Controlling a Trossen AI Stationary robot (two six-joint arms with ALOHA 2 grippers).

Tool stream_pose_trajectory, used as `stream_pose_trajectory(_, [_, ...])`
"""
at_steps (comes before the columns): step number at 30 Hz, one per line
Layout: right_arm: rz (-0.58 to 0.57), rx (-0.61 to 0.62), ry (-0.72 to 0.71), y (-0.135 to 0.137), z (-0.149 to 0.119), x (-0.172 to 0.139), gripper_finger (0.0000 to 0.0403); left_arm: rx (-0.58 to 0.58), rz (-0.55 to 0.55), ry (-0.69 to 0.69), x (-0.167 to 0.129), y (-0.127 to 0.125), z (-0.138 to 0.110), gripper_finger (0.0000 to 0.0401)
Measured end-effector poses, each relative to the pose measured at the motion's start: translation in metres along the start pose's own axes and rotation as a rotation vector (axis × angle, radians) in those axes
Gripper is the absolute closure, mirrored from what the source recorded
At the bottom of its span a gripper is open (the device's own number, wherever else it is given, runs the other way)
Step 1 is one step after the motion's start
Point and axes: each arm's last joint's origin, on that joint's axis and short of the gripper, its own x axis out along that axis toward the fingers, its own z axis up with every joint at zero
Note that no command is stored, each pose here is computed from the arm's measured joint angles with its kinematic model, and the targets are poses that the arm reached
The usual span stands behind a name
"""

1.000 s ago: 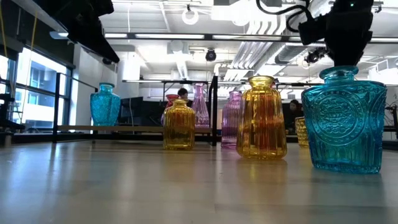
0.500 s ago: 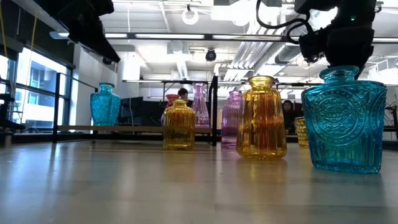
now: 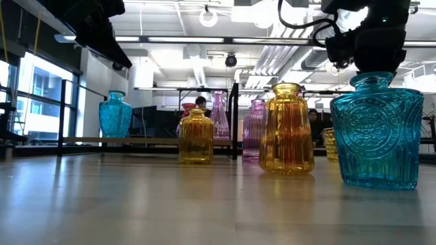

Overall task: Sort vases onto shelf
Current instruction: Put the top blue vase on the shelf aligned with the other blue vase

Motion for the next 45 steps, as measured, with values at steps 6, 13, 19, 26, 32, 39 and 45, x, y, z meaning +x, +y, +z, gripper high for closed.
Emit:
stream_pose_trajectory(6, [0.009,-0.004,0.007,0.0,0.0,0.0,0.0335,0.0,0.0,0.0,0.0,0.0,0.0,0.0401])
stream_pose_trajectory(13, [-0.001,-0.038,0.008,0.0,0.0,0.0,0.0389,0.0,-0.001,0.0,0.0,0.0,0.0,0.0401])
stream_pose_trajectory(19, [0.007,-0.047,0.027,0.0,-0.001,-0.002,0.0399,0.002,-0.001,0.0,0.0,0.0,0.0,0.0401])
stream_pose_trajectory(26, [0.05,-0.042,0.052,0.007,0.002,-0.033,0.04,0.021,-0.003,0.0,0.0,0.0,0.0,0.0401])
stream_pose_trajectory(32, [0.129,-0.038,-0.091,0.021,0.018,-0.093,0.0402,0.028,-0.002,0.0,0.0,0.0,0.0,0.0401])
stream_pose_trajectory(39, [0.097,-0.214,-0.209,0.054,0.068,-0.133,0.0402,0.048,-0.001,-0.012,0.0,0.0,0.001,0.0401])
stream_pose_trajectory(45, [0.068,-0.485,-0.195,0.088,0.137,-0.134,0.0402,0.045,-0.005,-0.011,0.0,0.0,0.001,0.0401])
